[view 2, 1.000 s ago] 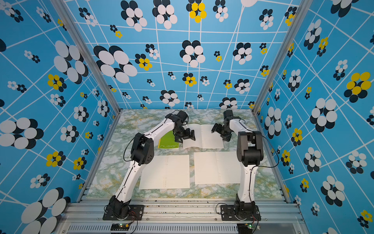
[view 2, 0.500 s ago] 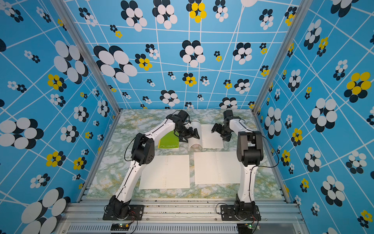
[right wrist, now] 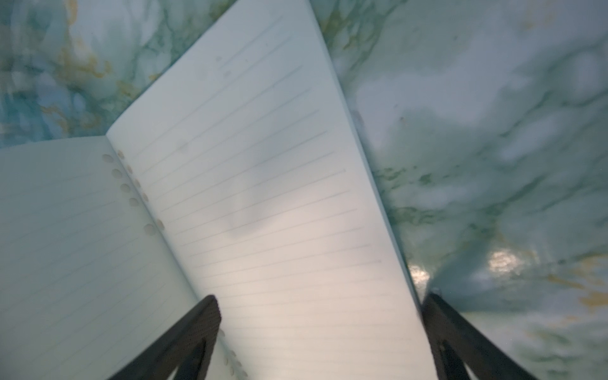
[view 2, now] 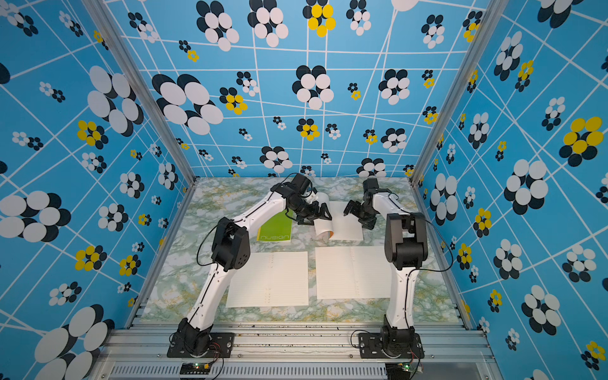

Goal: Close the notebook
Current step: Close the notebook at the center of the board.

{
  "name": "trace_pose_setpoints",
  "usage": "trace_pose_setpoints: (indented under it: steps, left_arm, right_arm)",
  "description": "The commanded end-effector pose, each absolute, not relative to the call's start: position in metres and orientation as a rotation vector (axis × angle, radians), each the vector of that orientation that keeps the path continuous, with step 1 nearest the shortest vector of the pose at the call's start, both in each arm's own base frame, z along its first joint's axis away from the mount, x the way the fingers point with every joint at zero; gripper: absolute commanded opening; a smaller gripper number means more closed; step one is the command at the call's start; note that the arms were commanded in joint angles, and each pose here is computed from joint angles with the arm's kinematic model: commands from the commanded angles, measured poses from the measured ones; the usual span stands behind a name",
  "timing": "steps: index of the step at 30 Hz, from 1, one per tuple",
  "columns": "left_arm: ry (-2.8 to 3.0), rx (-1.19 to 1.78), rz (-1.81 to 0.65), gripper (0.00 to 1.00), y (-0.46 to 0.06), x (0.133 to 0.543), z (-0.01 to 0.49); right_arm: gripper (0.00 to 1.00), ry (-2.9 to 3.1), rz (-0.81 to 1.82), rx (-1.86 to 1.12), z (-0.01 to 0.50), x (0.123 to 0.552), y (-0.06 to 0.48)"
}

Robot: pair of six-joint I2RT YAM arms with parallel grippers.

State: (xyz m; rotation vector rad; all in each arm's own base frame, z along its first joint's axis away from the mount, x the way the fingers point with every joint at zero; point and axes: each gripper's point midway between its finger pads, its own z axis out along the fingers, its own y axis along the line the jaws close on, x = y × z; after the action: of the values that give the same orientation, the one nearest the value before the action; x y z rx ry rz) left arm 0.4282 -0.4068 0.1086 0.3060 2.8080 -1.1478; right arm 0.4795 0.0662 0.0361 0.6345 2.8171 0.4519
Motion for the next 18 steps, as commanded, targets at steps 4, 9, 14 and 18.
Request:
trace_pose_setpoints:
  steps: [4,9,14,18]
  left_arm:
    - [2.664,0.472,-1.224,0.99,-0.433,0.412,0.161]
    - [2.624,0.576,-1.243,0.99,-0.449,0.399,0.171]
    - [2.626,0.637,-1.24,0.99,-0.463,0.392,0.162]
    - [2.641,0.661,-1.242,0.98,-0.47,0.392,0.146]
  right_arm:
    - [0.99,2.898,0.396,0.639,0.018,0.466,0.062]
    - [0.99,2.835,0.404,0.712,0.04,0.466,0.034]
    - [0.99,2.773,0.397,0.788,0.059,0.462,0.003]
    - [0.99,2.773,0.402,0.79,0.063,0.46,0.002]
